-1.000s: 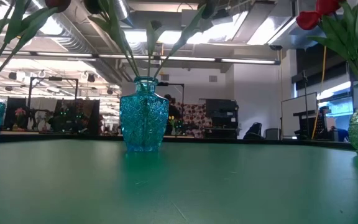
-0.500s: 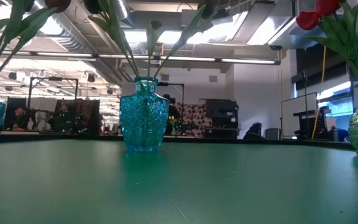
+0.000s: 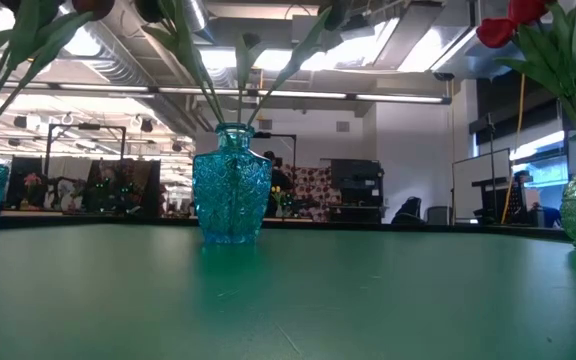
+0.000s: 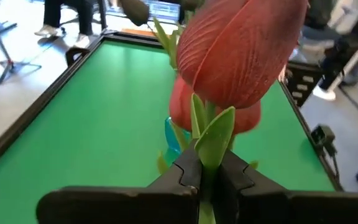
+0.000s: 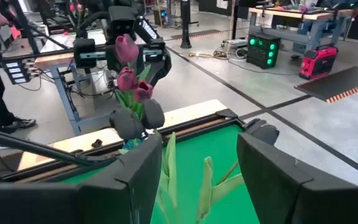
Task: Sort flowers into vase by color
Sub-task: Put the pink tulip into the left blue vase
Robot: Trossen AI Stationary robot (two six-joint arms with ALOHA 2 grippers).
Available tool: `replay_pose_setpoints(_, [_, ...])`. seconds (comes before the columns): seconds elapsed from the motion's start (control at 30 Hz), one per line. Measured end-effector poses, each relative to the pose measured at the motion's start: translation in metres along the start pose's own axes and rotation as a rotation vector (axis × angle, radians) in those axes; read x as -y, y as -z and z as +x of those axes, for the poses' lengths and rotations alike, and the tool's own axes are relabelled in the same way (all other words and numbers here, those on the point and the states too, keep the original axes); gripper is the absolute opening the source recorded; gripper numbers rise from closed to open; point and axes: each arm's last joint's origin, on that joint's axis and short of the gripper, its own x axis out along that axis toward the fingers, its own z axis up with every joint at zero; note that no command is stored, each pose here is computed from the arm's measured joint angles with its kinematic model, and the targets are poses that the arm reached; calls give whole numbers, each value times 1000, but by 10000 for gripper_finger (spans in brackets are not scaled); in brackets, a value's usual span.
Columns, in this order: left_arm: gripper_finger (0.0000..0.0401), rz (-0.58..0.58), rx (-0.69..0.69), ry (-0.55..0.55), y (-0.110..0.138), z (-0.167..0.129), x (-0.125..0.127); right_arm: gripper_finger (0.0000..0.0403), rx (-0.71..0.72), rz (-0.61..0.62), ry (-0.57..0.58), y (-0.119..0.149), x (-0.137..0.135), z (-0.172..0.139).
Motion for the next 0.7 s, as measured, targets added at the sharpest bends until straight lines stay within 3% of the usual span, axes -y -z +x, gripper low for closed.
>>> replay_pose_setpoints(0.27, [69, -160, -11, 5, 1, 0, 0, 209, -4, 3, -23, 0, 1, 1])
replay_pose_setpoints(0.43, [108, -228, -80, 76, 4, 0, 2, 209, -12, -1, -61, 0, 0, 1])
replay_pose_setpoints(0.7, [120, -354, -125, 160, 0, -6, 2, 209, -25, -21, -126, 0, -2, 1])
